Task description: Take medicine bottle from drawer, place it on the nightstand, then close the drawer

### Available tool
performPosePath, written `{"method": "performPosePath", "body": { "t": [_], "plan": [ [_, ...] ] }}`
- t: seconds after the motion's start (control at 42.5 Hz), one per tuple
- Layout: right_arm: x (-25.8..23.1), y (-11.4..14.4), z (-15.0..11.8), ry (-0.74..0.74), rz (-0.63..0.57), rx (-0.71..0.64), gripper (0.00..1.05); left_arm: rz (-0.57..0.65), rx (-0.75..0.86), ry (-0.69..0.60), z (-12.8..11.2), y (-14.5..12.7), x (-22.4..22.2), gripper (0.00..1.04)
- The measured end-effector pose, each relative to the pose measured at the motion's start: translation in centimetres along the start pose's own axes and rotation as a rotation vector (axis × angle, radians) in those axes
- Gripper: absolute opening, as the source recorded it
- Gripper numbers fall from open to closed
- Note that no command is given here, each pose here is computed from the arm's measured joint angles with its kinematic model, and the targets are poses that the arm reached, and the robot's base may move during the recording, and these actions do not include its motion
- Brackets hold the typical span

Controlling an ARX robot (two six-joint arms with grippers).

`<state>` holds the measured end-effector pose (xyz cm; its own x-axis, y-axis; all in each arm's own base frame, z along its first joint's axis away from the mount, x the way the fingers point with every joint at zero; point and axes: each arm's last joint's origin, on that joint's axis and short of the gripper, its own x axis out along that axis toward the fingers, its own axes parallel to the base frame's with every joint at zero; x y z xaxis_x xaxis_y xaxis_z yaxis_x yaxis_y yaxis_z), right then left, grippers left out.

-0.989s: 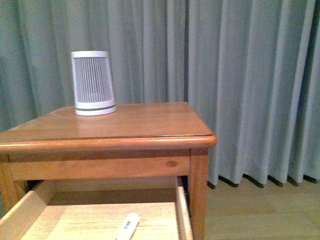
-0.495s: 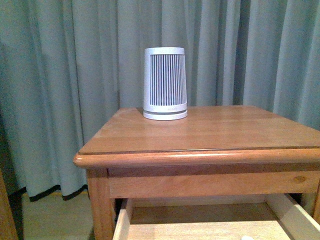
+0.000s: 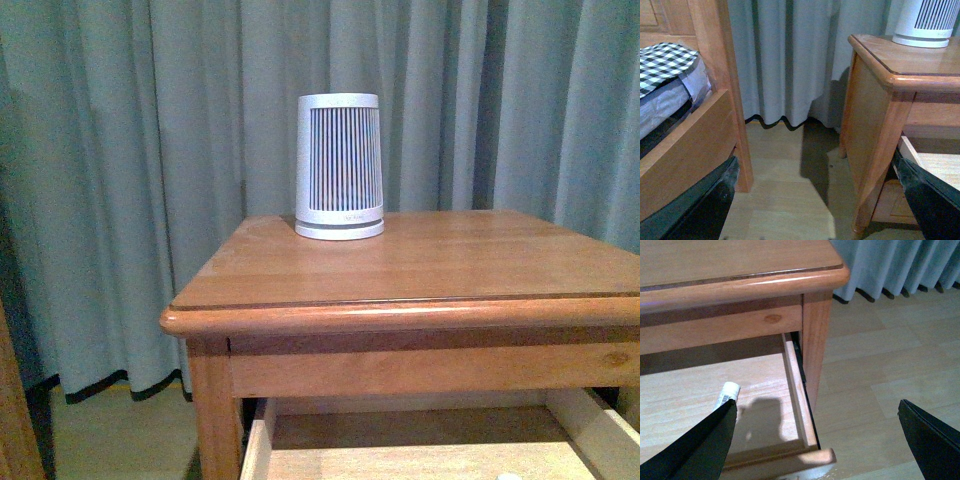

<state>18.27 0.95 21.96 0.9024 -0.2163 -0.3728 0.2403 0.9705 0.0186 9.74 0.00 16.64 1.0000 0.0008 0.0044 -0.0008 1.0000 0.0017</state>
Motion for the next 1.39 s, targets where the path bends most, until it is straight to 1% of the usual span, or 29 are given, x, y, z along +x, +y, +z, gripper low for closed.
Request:
{"method": "performPosePath", "body": {
  "t": [0.141,0.33,0.448,0.589,0.777,1.107,1.366,1.39],
  "plan": [
    [3.0,1.3,1.3,0.142,0.016,-0.001,0.98,0.0,0.0,0.0,0.0,0.0,0.0,0.98],
    [7.2,3.3,1.6,0.284,0.031,0.005,0.98,0.0,0.0,0.0,0.0,0.0,0.0,0.98],
    [10.4,5.7,1.1,0.382,0.068,0.019,0.98,0.0,0.0,0.0,0.0,0.0,0.0,0.98],
    [12.7,8.1,-1.0,0.451,0.067,-0.021,0.98,0.0,0.0,0.0,0.0,0.0,0.0,0.98],
    [15.0,9.8,-3.6,0.462,0.032,-0.066,0.98,0.0,0.0,0.0,0.0,0.0,0.0,0.98],
    [17.4,11.1,-6.1,0.436,0.02,-0.1,0.98,0.0,0.0,0.0,0.0,0.0,0.0,0.98],
    [18.2,12.4,-7.0,0.421,0.03,-0.121,0.98,0.0,0.0,0.0,0.0,0.0,0.0,0.98],
    [18.3,12.5,-7.1,0.423,0.028,-0.124,0.97,0.0,0.0,0.0,0.0,0.0,0.0,0.98]
  ]
}}
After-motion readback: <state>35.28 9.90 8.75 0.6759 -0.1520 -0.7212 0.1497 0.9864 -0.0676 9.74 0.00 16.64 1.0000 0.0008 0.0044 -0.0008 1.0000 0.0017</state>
